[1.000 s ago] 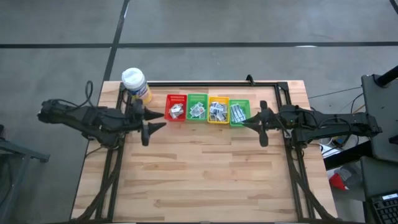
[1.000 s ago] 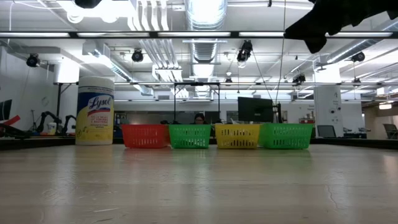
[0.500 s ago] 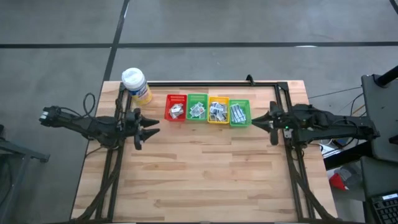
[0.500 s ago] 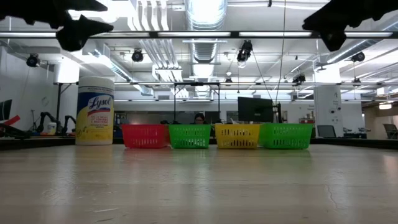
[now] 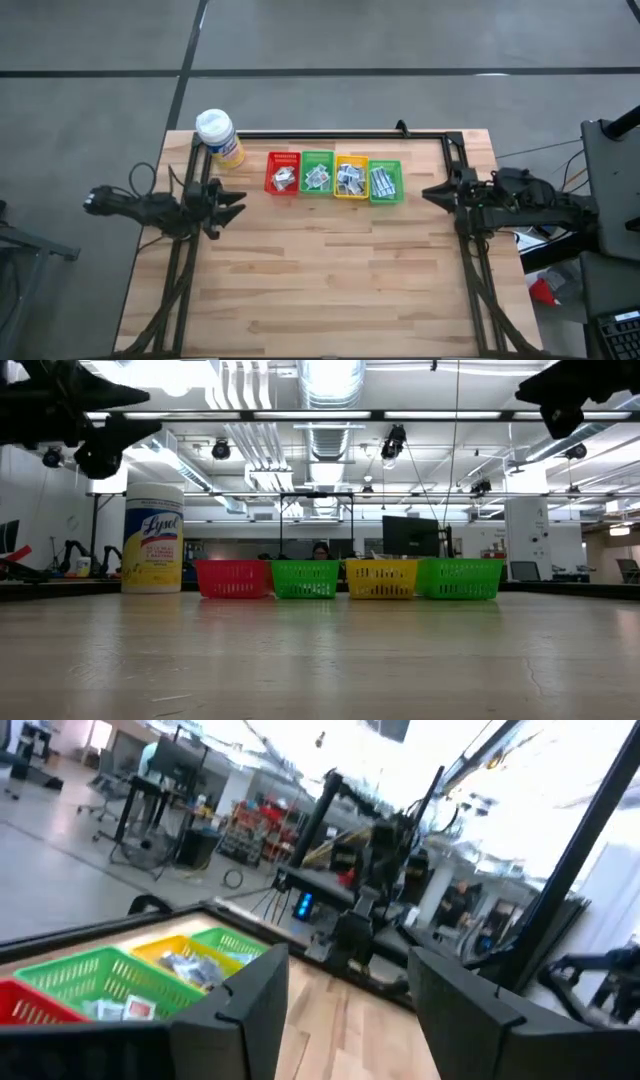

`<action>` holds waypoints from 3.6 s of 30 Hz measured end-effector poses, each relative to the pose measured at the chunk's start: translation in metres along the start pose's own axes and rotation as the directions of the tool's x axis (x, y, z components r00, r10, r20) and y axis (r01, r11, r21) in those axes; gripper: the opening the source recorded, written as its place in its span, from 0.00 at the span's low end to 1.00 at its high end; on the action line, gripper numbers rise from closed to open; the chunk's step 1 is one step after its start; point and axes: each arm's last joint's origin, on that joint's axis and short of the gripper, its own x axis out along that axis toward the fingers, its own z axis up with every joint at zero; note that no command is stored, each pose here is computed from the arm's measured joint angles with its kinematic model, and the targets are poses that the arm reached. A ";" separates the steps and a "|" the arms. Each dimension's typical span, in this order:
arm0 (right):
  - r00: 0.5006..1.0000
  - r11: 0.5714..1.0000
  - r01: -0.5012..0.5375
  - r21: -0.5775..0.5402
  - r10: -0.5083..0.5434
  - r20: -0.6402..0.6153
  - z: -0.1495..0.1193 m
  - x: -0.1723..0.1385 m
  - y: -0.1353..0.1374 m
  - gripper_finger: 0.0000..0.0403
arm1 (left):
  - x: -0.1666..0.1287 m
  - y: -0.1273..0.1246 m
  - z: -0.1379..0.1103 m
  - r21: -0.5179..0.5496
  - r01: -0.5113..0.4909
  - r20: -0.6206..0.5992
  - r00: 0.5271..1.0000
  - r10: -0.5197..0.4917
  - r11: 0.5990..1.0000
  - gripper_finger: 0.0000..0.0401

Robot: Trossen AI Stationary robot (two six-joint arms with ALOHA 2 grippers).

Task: Pick & Place First Aid Supplies
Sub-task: Return to Home Position

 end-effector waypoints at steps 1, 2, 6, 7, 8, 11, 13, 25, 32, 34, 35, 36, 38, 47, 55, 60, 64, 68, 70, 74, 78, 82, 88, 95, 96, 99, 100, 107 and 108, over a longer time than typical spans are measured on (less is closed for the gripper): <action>1.000 1.000 0.001 -0.002 -0.001 -0.001 -0.002 0.000 -0.001 0.13 | -0.001 0.001 -0.002 -0.008 0.006 0.014 1.000 -0.006 1.000 0.50; 1.000 1.000 0.003 -0.001 -0.003 -0.003 -0.005 0.001 -0.001 0.13 | -0.002 0.003 -0.004 -0.011 0.005 0.021 1.000 -0.005 1.000 0.50; 1.000 0.998 0.007 0.057 -0.006 -0.013 -0.019 0.003 -0.006 0.13 | -0.003 0.007 -0.013 0.003 -0.038 0.008 0.999 0.038 0.999 0.50; 1.000 0.998 0.007 0.070 -0.006 -0.018 -0.024 0.003 -0.007 0.13 | -0.002 0.008 -0.015 0.016 -0.056 -0.013 0.998 0.056 0.998 0.50; 1.000 0.997 0.009 0.080 -0.007 -0.017 -0.028 0.004 -0.008 0.13 | -0.002 0.009 -0.016 0.016 -0.078 -0.010 0.997 0.078 0.997 0.50; 1.000 0.995 0.000 0.096 -0.002 0.018 -0.038 0.005 -0.011 0.13 | -0.002 0.010 -0.015 0.024 -0.107 0.000 0.994 0.107 0.994 0.50; 0.999 0.996 -0.013 0.093 0.008 0.054 -0.044 0.006 -0.013 0.13 | -0.002 0.010 -0.015 0.032 -0.128 0.009 0.992 0.128 0.991 0.50; 1.000 0.997 0.009 0.076 -0.010 0.003 -0.098 0.035 -0.026 0.13 | -0.002 0.012 -0.018 0.058 -0.172 -0.008 0.985 0.173 0.983 0.50; 0.998 1.000 -0.009 0.000 0.009 0.068 -0.099 0.039 -0.026 0.13 | -0.002 0.013 -0.020 0.068 -0.177 -0.022 0.984 0.179 0.982 0.50; 0.998 1.000 -0.009 -0.001 0.009 0.067 -0.099 0.039 -0.026 0.13 | -0.002 0.013 -0.020 0.069 -0.178 -0.024 0.983 0.180 0.982 0.50; 0.998 1.000 -0.010 -0.001 0.010 0.068 -0.099 0.039 -0.026 0.13 | -0.002 0.013 -0.021 0.070 -0.178 -0.025 0.983 0.180 0.982 0.50; 0.998 1.000 -0.010 -0.001 0.010 0.068 -0.098 0.039 -0.026 0.13 | -0.002 0.013 -0.021 0.070 -0.178 -0.026 0.983 0.180 0.982 0.50; 0.998 1.000 -0.010 -0.001 0.010 0.068 -0.098 0.038 -0.026 0.13 | -0.002 0.013 -0.021 0.071 -0.178 -0.026 0.983 0.180 0.981 0.50; 0.998 1.000 -0.010 -0.001 0.010 0.067 -0.098 0.039 -0.026 0.13 | -0.002 0.013 -0.021 0.072 -0.178 -0.028 0.983 0.180 0.981 0.50; 0.998 1.000 -0.010 -0.001 0.010 0.067 -0.098 0.039 -0.026 0.13 | -0.002 0.013 -0.021 0.072 -0.178 -0.029 0.983 0.180 0.981 0.50; 0.998 1.000 -0.010 -0.002 0.010 0.067 -0.098 0.039 -0.026 0.13 | -0.002 0.013 -0.021 0.073 -0.178 -0.029 0.983 0.181 0.981 0.50; 0.998 1.000 -0.010 -0.002 0.011 0.067 -0.098 0.039 -0.026 0.13 | -0.002 0.013 -0.021 0.073 -0.178 -0.029 0.983 0.181 0.981 0.50; 0.998 1.000 -0.011 -0.002 0.011 0.067 -0.098 0.039 -0.026 0.13 | -0.002 0.013 -0.021 0.073 -0.178 -0.030 0.983 0.180 0.981 0.50; 0.998 1.000 -0.011 -0.002 0.011 0.066 -0.098 0.039 -0.026 0.13 | -0.002 0.013 -0.021 0.073 -0.178 -0.030 0.983 0.180 0.981 0.50; 0.998 1.000 -0.011 -0.002 0.011 0.067 -0.098 0.039 -0.026 0.13 | -0.002 0.013 -0.021 0.073 -0.178 -0.030 0.983 0.180 0.981 0.50; 0.998 1.000 -0.011 -0.002 0.011 0.066 -0.099 0.039 -0.026 0.13 | -0.002 0.013 -0.021 0.073 -0.178 -0.030 0.983 0.180 0.981 0.50; 0.998 1.000 -0.011 -0.002 0.011 0.066 -0.099 0.039 -0.026 0.13 | -0.002 0.013 -0.021 0.074 -0.178 -0.030 0.983 0.181 0.981 0.50; 0.998 1.000 -0.011 -0.002 0.011 0.066 -0.099 0.039 -0.026 0.13 | -0.002 0.013 -0.021 0.073 -0.178 -0.030 0.983 0.180 0.981 0.50; 0.998 1.000 -0.011 -0.002 0.011 0.066 -0.099 0.039 -0.026 0.13 | -0.002 0.013 -0.021 0.073 -0.178 -0.030 0.983 0.180 0.981 0.50; 0.998 1.000 -0.011 -0.002 0.011 0.066 -0.099 0.039 -0.026 0.13 | -0.002 0.013 -0.021 0.074 -0.178 -0.030 0.983 0.180 0.981 0.50; 0.998 1.000 -0.011 -0.002 0.011 0.066 -0.099 0.039 -0.026 0.13 | -0.002 0.013 -0.021 0.073 -0.178 -0.030 0.983 0.180 0.981 0.50; 0.998 1.000 -0.011 -0.002 0.011 0.066 -0.099 0.039 -0.026 0.13 | -0.002 0.013 -0.021 0.073 -0.178 -0.030 0.983 0.180 0.981 0.50; 0.998 1.000 -0.011 -0.002 0.011 0.066 -0.099 0.039 -0.026 0.13 | -0.002 0.013 -0.021 0.074 -0.178 -0.030 0.983 0.180 0.981 0.50; 0.998 1.000 -0.011 -0.002 0.011 0.066 -0.099 0.039 -0.026 0.13 | -0.002 0.013 -0.021 0.073 -0.178 -0.030 0.983 0.180 0.981 0.50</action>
